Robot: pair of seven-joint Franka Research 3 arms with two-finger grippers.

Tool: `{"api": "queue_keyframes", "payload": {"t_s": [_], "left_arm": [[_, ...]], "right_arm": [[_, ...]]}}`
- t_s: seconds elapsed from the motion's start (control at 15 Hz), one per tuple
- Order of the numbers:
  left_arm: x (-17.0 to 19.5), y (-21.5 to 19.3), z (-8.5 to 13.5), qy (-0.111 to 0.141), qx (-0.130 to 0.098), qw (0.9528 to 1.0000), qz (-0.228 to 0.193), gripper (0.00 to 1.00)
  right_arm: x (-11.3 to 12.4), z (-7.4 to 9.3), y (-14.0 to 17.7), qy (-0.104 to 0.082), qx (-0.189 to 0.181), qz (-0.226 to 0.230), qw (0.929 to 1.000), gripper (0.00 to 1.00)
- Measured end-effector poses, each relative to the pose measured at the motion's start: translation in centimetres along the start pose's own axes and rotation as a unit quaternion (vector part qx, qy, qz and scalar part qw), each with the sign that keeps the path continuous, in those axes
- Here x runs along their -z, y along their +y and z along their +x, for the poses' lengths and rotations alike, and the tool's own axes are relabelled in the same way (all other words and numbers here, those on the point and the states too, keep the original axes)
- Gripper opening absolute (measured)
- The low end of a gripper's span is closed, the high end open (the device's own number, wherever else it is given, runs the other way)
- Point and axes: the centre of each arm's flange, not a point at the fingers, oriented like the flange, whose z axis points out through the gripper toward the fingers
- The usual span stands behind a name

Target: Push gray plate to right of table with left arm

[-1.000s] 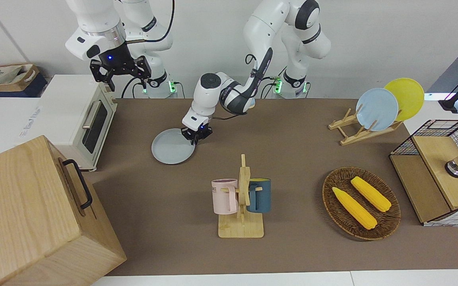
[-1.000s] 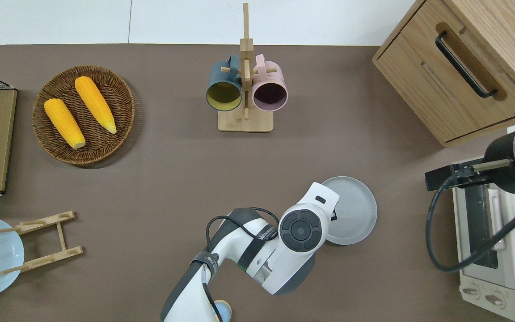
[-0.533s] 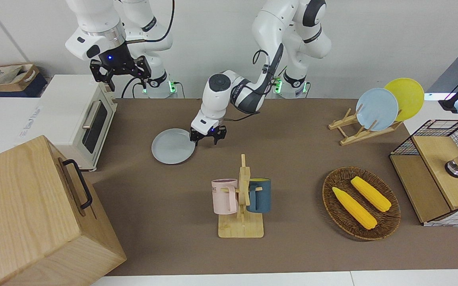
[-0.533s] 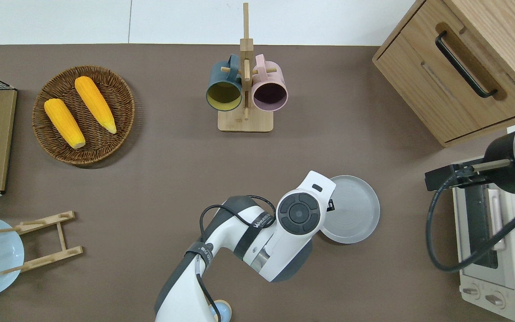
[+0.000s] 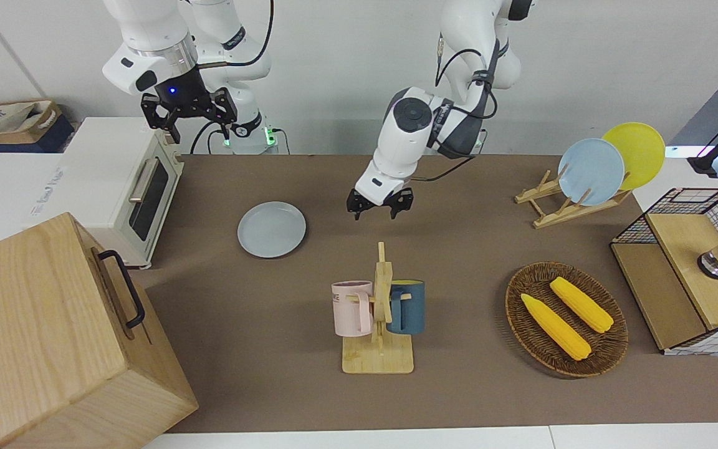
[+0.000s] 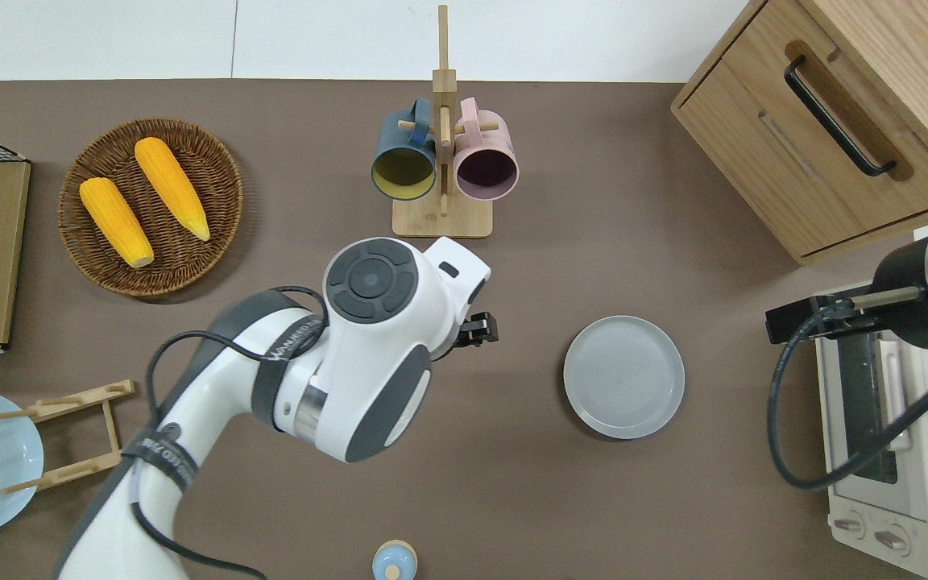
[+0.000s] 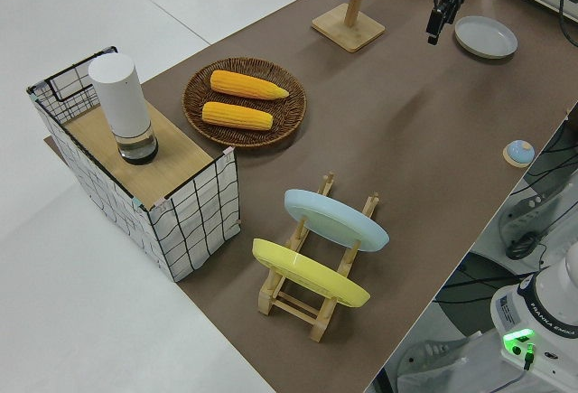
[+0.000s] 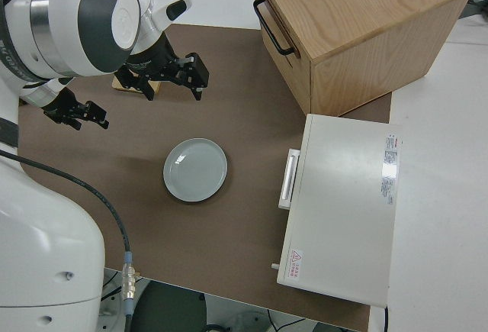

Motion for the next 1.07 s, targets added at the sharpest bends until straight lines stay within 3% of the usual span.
{"api": "queue_keyframes", "payload": {"t_s": [0.33,0.67,1.07], "left_arm": [[5.7,-8.1,2.2,-0.005,-0.014,0.9999,0.0,0.99],[9.9,-14.4,2.9,0.005,-0.03,0.9993,0.02,1.0],[15.8,-22.6,3.6,0.004,-0.065,0.9973,0.034,1.0]], "right_arm": [[0.0,0.0,0.0,0.0,0.0,0.0,1.0,0.99],[0.0,0.0,0.0,0.0,0.0,0.0,1.0,0.99],[0.0,0.0,0.0,0.0,0.0,0.0,1.0,0.99]]}}
